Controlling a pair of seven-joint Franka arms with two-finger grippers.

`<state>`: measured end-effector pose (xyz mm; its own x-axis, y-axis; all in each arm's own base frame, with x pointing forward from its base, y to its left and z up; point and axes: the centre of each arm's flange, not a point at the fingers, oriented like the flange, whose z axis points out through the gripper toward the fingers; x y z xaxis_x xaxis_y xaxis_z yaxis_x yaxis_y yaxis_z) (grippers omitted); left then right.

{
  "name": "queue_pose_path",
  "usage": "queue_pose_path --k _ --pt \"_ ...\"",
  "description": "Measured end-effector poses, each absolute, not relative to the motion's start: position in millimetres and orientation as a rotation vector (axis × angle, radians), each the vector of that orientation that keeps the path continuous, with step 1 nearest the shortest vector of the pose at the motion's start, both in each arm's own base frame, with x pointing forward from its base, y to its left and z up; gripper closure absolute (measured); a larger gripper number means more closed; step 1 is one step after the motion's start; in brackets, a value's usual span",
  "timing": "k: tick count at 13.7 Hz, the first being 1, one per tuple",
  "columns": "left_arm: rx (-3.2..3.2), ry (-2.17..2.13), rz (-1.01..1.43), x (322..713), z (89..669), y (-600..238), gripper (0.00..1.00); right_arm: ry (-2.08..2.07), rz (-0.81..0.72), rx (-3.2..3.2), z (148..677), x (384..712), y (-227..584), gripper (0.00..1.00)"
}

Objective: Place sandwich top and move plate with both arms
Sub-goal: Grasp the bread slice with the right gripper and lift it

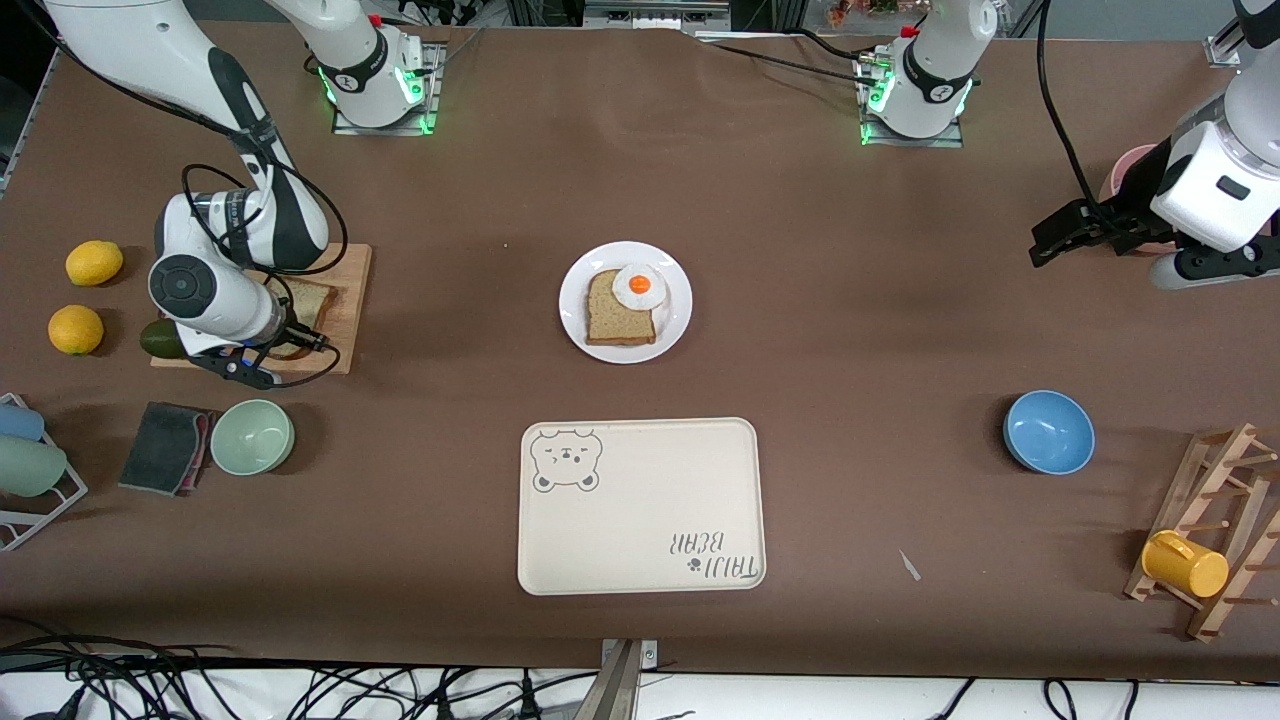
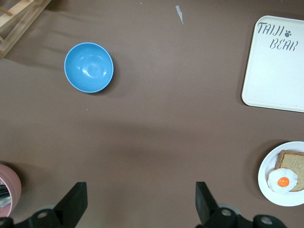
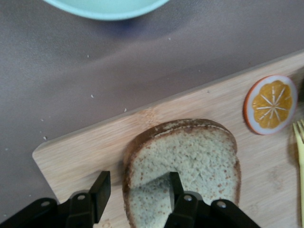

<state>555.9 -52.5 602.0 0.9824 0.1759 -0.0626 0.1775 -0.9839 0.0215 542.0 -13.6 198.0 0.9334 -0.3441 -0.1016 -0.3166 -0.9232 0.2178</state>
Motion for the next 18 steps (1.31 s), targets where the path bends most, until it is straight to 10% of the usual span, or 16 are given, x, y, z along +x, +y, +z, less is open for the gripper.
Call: queue_pose_path --k 6,18 --pt "3.101 0.276 -0.096 556.2 601.3 -52.5 0.0 -0.458 -0.205 2.875 194.5 542.3 -14.9 0.74" --pt "3.101 0.276 -0.096 556.3 601.3 -52.5 0.0 -0.456 -0.167 2.878 204.3 552.5 -14.5 0.88"
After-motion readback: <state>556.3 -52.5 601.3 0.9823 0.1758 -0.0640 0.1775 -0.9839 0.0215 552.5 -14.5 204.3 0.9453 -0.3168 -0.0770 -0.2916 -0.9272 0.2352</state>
